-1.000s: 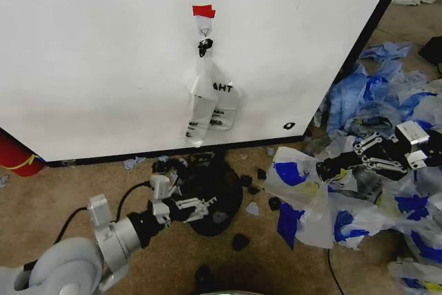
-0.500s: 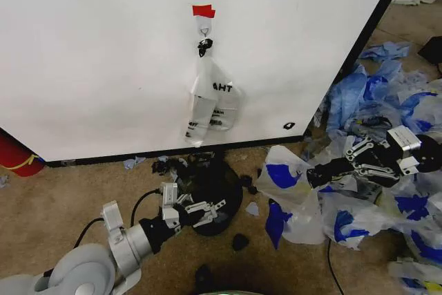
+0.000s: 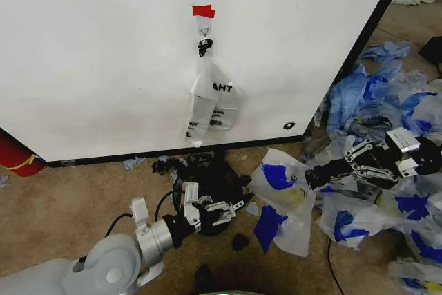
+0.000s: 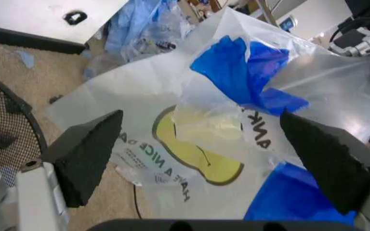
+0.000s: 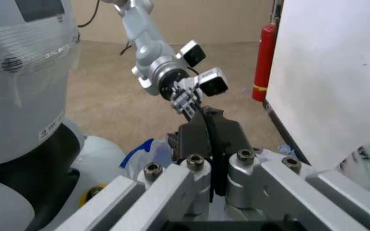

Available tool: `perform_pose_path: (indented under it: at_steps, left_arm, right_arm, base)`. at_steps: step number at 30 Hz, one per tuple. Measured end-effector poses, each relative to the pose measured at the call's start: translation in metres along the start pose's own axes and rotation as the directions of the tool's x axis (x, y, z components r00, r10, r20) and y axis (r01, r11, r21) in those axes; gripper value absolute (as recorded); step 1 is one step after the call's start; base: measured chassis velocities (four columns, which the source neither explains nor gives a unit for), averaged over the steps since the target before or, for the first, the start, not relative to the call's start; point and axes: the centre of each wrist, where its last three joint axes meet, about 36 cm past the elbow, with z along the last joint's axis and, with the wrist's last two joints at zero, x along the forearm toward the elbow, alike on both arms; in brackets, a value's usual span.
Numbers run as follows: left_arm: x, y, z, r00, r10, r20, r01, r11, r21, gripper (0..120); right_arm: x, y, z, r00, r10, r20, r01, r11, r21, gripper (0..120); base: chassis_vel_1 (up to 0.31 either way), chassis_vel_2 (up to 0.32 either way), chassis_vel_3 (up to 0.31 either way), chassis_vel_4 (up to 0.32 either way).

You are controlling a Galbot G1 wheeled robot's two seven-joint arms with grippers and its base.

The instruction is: Pick up the garbage bag from the wall and place it over the trash bin.

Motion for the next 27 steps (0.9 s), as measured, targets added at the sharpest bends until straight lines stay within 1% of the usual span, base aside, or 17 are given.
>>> perform_pose_path:
  at_steps: [6, 15, 21, 27]
  left_arm:
    - [-0.001, 0.000, 0.003, 0.999, -0.001, -0.046, 0.002, 1.000, 0.003, 97]
    - [0.006, -0.001, -0.001, 0.997, -0.020, -0.075, 0.020, 1.000, -0.002, 97]
    - [0.014, 0.001, -0.006, 0.997, -0.051, -0.063, 0.052, 0.999, 0.004, 97]
    - [0.014, 0.000, -0.013, 0.997, -0.069, -0.032, 0.069, 0.998, 0.007, 97]
  right_arm:
    - [-0.005, 0.001, 0.004, 1.000, -0.011, -0.001, 0.011, 1.000, 0.004, 0]
    - [-0.010, 0.003, 0.016, 1.000, -0.018, -0.003, 0.018, 1.000, -0.001, 0]
    - [-0.012, 0.004, 0.019, 1.000, -0.022, -0.005, 0.022, 1.000, -0.004, 0]
    - [-0.012, 0.005, 0.023, 1.000, -0.019, -0.007, 0.019, 1.000, -0.005, 0]
  base:
    - [0.000, 0.000, 0.000, 0.000]
    - [0.000, 0.000, 0.000, 0.000]
    - [0.000, 0.000, 0.000, 0.000]
    - [0.000, 0.000, 0.000, 0.000]
